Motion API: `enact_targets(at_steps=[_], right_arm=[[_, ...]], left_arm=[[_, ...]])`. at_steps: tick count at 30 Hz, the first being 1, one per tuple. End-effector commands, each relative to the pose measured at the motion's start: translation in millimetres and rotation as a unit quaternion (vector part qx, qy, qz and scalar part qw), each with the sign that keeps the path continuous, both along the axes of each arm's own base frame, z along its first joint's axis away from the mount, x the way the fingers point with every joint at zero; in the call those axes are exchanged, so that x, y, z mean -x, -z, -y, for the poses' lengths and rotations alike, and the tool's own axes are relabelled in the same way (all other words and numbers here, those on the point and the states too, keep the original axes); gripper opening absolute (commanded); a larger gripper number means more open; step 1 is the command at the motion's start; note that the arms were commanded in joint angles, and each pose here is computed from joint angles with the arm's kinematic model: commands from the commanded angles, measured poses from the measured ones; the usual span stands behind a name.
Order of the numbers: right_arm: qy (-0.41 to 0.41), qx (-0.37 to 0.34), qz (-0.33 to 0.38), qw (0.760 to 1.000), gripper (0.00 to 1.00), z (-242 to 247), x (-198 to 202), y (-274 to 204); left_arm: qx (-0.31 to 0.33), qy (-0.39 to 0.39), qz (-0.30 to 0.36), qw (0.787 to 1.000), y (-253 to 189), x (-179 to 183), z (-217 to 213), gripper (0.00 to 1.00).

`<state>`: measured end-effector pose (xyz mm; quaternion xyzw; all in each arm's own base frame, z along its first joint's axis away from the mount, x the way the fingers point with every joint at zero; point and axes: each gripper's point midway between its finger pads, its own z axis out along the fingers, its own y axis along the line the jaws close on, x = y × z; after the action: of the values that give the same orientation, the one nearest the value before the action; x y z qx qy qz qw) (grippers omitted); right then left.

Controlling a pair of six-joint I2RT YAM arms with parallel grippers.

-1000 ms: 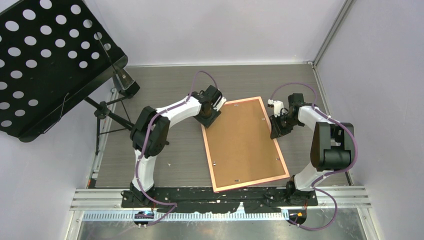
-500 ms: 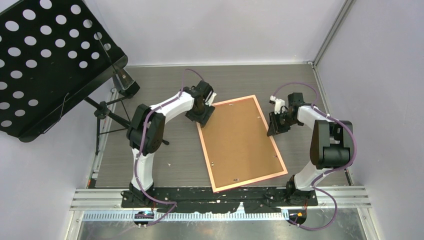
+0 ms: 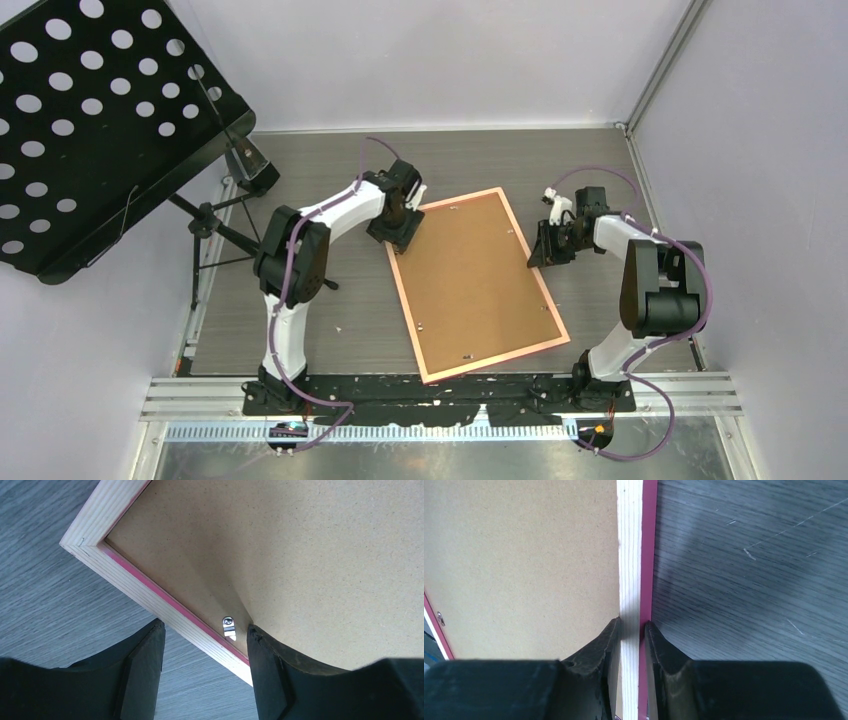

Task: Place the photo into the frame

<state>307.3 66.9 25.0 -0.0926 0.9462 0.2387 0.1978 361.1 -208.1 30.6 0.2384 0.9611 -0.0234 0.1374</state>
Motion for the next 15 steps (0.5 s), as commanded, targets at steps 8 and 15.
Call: enact_targets(at_steps=[8,15], right_arm=[[0.085,-0.016,0.061,0.994,0.05,3,-35,-27],[0.168,-0.027,0.077,0.982,0.05,27,-52,-40]], left_arm=[[0.054,-0.021,-0.017,0.998,-7,3,6,0.59],[0.087,-0.050,-0.016,0.995,-21,-11,-3,0.61]])
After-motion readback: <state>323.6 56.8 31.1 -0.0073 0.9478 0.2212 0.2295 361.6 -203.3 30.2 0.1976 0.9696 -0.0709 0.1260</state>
